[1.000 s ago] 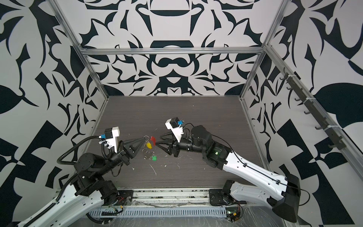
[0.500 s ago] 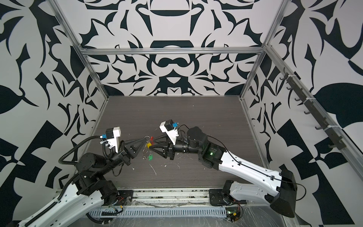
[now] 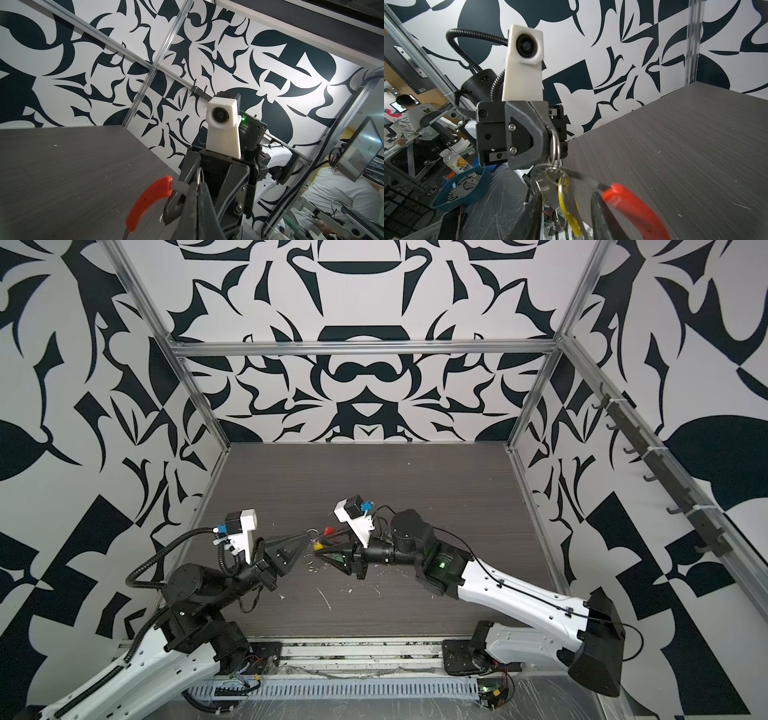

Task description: Remove the keys from the keyring

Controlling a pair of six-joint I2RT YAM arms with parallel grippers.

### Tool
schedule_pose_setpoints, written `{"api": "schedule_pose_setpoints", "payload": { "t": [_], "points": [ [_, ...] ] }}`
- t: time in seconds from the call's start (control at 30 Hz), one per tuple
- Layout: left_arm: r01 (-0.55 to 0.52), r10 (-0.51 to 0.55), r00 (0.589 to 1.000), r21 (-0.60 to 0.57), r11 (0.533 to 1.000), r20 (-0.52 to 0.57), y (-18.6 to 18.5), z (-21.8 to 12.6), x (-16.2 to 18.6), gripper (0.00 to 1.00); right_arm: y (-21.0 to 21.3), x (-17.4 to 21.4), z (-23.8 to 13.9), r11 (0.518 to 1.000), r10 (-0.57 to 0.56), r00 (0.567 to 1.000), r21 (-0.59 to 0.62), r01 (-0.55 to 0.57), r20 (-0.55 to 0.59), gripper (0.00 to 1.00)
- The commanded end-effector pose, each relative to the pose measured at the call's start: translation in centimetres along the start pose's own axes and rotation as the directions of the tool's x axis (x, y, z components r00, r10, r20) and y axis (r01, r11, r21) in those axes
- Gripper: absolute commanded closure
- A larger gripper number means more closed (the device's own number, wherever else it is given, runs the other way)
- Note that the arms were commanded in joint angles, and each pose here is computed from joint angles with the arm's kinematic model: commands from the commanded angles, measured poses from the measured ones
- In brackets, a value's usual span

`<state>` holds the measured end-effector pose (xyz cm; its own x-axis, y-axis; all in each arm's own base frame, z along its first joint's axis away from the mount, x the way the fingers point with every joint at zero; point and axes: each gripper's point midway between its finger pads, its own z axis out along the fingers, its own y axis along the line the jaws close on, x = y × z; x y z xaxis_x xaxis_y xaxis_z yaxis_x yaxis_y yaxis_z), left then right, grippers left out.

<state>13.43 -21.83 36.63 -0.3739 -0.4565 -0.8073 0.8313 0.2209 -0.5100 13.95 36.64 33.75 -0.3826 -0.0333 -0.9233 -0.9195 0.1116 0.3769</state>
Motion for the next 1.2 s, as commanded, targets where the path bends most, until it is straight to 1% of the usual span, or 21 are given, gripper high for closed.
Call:
{"api": "schedule_pose_setpoints", "payload": {
  "t": [0.0,0.07,0.23,0.43,0.47,0.7,0.93,1.17],
  "points": [
    [-0.011,0.009,0.999,0.045,0.999,0.038,-1.1,-0.2,-0.9,1.00,1.1,-1.4,0.0,0.999,-0.031,0.998,-0.042,0.034,0.054,0.62],
    [-0.009,0.008,0.999,0.046,0.999,0.038,-1.1,-0.2,-0.9,1.00,1.1,-1.5,0.0,0.999,-0.032,0.998,-0.041,0.034,0.056,0.64],
    [-0.011,0.009,0.999,0.043,0.999,0.043,-1.1,-0.3,-1.0,1.00,1.1,-1.3,0.0,0.999,-0.031,0.998,-0.042,0.033,0.050,0.76],
    [-0.007,0.005,0.999,0.041,0.999,0.039,-1.0,-0.2,-0.8,1.00,1.4,-1.1,0.1,0.998,-0.023,0.999,-0.063,0.026,0.043,0.78],
    [-0.006,0.005,0.999,0.040,0.999,0.038,-0.9,-0.2,-0.8,1.00,1.4,-1.0,0.2,0.998,-0.022,0.999,-0.064,0.025,0.041,0.80],
    [0.000,-0.001,0.999,0.028,1.000,0.037,-0.6,-0.4,-0.5,1.00,1.1,-0.4,0.0,0.999,-0.017,1.000,-0.049,0.019,0.023,1.00],
    [0.001,-0.001,1.000,0.003,1.000,0.014,-0.1,-0.6,0.1,1.00,0.5,0.3,-0.7,1.000,-0.013,1.000,0.003,0.013,0.001,1.00],
    [-0.009,0.009,1.000,0.000,1.000,0.022,-0.1,-1.0,0.0,1.00,0.1,0.9,-1.0,0.999,0.001,1.000,0.032,0.000,-0.026,1.00]
  ]
}}
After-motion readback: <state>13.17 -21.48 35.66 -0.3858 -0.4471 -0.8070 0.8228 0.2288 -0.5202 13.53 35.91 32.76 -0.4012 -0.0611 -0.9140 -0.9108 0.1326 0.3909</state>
